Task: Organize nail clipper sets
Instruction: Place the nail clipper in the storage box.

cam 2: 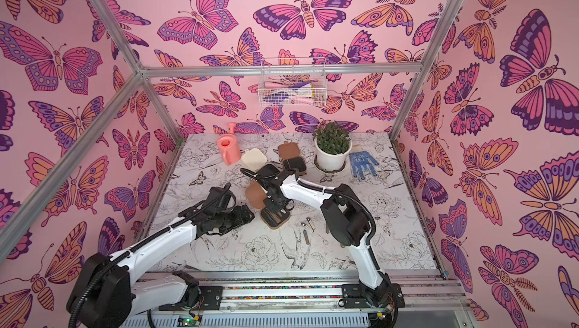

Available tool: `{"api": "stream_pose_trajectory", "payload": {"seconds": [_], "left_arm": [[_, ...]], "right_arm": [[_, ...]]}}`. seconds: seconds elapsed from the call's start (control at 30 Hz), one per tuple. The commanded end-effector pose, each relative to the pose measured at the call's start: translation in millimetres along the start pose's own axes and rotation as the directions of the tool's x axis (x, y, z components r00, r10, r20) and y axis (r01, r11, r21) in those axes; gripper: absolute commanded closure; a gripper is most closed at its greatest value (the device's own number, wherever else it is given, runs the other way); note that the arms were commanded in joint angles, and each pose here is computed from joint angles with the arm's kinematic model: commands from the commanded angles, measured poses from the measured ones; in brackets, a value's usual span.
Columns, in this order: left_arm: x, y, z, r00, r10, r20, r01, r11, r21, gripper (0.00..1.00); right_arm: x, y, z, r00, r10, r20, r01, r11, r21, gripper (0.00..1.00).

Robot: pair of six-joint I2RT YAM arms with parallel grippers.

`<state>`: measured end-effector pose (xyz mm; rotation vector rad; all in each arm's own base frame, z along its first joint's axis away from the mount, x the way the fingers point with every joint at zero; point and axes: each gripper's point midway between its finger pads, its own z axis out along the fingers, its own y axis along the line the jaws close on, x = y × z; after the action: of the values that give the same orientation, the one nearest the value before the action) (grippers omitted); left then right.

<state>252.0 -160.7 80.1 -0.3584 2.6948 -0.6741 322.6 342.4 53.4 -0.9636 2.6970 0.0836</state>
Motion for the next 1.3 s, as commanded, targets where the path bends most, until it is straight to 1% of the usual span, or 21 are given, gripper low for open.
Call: {"api": "stream_pose_trajectory", "payload": {"seconds": [0.0, 0.27, 0.63, 1.27], "left_arm": [[6.0, 7.8, -0.4, 1.000, -0.003, -0.003, 0.003, 1.000, -0.024, 0.17], [6.2, 9.0, 0.7, 1.000, -0.002, -0.005, 0.002, 1.000, -0.030, 0.17], [6.3, 9.3, 1.6, 1.000, -0.003, -0.007, 0.003, 0.999, -0.033, 0.17], [5.8, 9.0, 1.1, 1.000, -0.001, -0.005, 0.001, 0.999, -0.032, 0.17]], "right_arm": [[-6.0, -4.4, -5.5, 1.000, 0.019, 0.001, -0.019, 1.000, -0.004, 0.85], [-0.8, -8.5, -1.3, 0.999, 0.028, -0.019, -0.028, 1.000, 0.004, 0.84], [4.1, -9.2, 9.1, 0.999, 0.028, -0.039, -0.028, 1.000, 0.012, 0.87], [12.1, -11.8, 24.2, 0.996, 0.034, -0.079, -0.032, 0.999, 0.027, 0.87]]}}
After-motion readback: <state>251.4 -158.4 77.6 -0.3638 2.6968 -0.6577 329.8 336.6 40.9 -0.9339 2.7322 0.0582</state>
